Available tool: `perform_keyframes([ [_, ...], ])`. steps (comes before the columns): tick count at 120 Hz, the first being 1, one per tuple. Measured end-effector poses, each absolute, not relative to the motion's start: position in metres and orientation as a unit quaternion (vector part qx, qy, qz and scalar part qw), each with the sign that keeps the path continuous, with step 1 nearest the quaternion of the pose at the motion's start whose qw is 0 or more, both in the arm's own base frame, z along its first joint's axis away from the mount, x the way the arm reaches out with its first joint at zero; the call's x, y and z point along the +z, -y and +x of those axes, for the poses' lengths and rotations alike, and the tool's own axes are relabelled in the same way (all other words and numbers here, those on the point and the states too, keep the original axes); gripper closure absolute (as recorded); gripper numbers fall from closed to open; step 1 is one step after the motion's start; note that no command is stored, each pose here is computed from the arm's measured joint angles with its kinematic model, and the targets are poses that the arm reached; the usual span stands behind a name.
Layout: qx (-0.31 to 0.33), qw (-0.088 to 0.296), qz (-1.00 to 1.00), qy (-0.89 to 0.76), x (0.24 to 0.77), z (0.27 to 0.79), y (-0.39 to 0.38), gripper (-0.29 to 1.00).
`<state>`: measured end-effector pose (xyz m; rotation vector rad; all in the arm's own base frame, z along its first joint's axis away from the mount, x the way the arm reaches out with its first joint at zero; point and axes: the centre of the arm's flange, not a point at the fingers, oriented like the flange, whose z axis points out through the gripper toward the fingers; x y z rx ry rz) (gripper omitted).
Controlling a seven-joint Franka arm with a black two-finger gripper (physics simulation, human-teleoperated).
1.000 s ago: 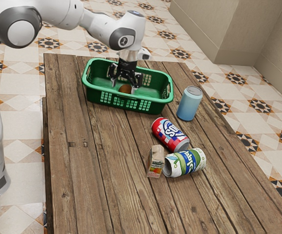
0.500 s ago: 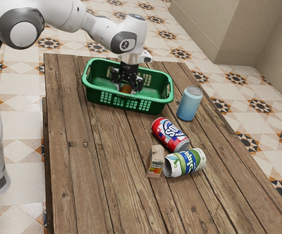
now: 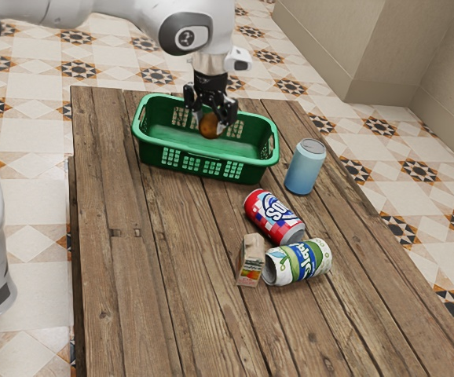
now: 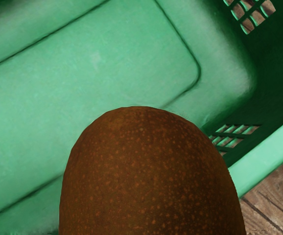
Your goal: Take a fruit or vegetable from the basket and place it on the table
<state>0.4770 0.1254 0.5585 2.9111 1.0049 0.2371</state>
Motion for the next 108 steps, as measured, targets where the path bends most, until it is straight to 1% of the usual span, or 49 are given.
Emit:
perform_keyframes([
  [42,0.06,0.007,0.973,-0.223,0.555,0.489,-0.025,0.4],
  [76,0.054,0.007,0.979,-0.196,0.553,0.488,-0.001,0.41],
  [81,0.053,0.008,0.98,-0.192,0.553,0.488,0.002,0.3],
  [89,0.05,0.009,0.981,-0.19,0.551,0.486,0.003,0.19],
  [98,0.048,0.01,0.981,-0.188,0.551,0.485,0.004,0.11],
  [108,0.047,0.01,0.981,-0.185,0.551,0.484,0.005,0.06],
])
